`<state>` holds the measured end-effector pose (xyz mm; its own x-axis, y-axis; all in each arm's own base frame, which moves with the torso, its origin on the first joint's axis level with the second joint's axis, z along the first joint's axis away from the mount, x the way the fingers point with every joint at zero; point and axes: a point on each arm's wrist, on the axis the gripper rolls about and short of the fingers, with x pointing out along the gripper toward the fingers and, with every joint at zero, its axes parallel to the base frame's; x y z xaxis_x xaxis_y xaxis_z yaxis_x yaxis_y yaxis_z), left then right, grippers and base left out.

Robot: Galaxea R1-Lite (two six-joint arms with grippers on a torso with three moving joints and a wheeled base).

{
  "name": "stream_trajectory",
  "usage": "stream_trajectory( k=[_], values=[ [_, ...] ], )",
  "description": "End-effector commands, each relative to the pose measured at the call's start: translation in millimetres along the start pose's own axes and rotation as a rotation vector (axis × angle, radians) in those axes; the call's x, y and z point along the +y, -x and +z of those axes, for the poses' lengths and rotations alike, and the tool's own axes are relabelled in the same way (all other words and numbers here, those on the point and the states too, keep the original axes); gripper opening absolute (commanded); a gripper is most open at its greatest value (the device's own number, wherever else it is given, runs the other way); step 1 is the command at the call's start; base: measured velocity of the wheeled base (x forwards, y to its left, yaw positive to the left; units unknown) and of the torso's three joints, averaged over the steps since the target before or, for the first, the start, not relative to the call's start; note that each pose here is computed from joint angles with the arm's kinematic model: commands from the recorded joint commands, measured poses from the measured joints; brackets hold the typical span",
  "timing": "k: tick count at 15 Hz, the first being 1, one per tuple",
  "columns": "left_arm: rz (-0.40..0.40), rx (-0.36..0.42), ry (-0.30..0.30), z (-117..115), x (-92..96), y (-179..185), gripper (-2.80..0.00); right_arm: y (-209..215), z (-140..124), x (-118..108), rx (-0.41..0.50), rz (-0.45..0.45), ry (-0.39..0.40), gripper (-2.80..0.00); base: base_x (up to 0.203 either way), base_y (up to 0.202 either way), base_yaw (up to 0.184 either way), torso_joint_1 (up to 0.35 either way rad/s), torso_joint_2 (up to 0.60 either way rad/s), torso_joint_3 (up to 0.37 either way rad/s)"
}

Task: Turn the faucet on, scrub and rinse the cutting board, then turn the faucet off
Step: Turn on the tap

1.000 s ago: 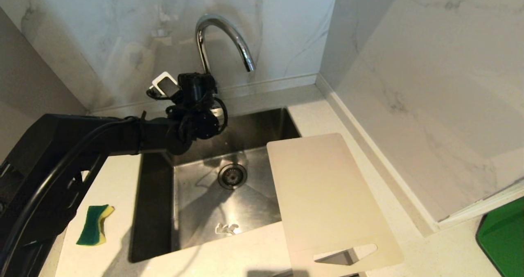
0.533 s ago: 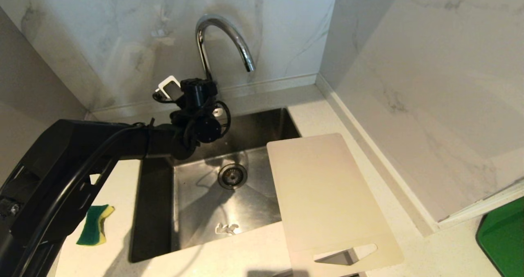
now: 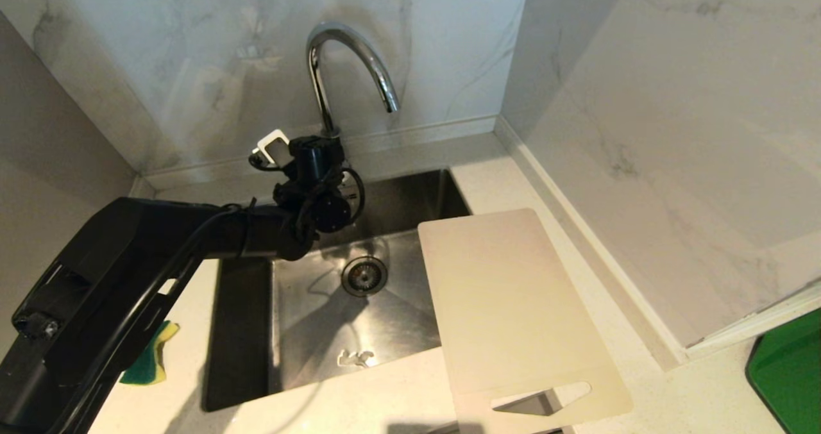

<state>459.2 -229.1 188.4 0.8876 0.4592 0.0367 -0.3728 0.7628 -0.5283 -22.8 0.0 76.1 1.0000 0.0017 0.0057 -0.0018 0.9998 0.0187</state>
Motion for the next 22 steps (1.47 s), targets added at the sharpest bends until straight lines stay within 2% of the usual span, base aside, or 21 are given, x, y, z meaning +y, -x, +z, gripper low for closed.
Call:
stream_trajectory(
  k=[1, 6, 16, 19, 22],
  values=[
    [0.015, 0.0, -0.007, -6.7, 4.3, -4.6, 0.0, 0.0, 0.0, 0.0, 0.0, 0.0, 0.0, -2.8, 0.0, 0.0, 0.0, 0.0, 0.0, 0.0],
    [0.021, 0.011, -0.025, -21.1, 8.6, -7.2, 0.0, 0.0, 0.0, 0.0, 0.0, 0.0, 0.0, -2.8, 0.0, 0.0, 0.0, 0.0, 0.0, 0.0],
    [0.029, 0.003, -0.018, -19.3, 12.6, -13.7, 0.0, -0.1, 0.1, 0.0, 0.001, 0.001, 0.0, -2.8, 0.0, 0.0, 0.0, 0.0, 0.0, 0.0],
    [0.011, 0.008, -0.01, -17.0, 6.6, -5.8, 0.0, 0.0, 0.0, 0.0, 0.0, 0.0, 0.0, -2.8, 0.0, 0.0, 0.0, 0.0, 0.0, 0.0],
    [-0.059, 0.032, 0.016, -9.1, -6.6, 9.8, 0.0, 0.0, 0.0, 0.0, 0.0, 0.0, 0.0, -2.8, 0.0, 0.0, 0.0, 0.0, 0.0, 0.0]
  ],
)
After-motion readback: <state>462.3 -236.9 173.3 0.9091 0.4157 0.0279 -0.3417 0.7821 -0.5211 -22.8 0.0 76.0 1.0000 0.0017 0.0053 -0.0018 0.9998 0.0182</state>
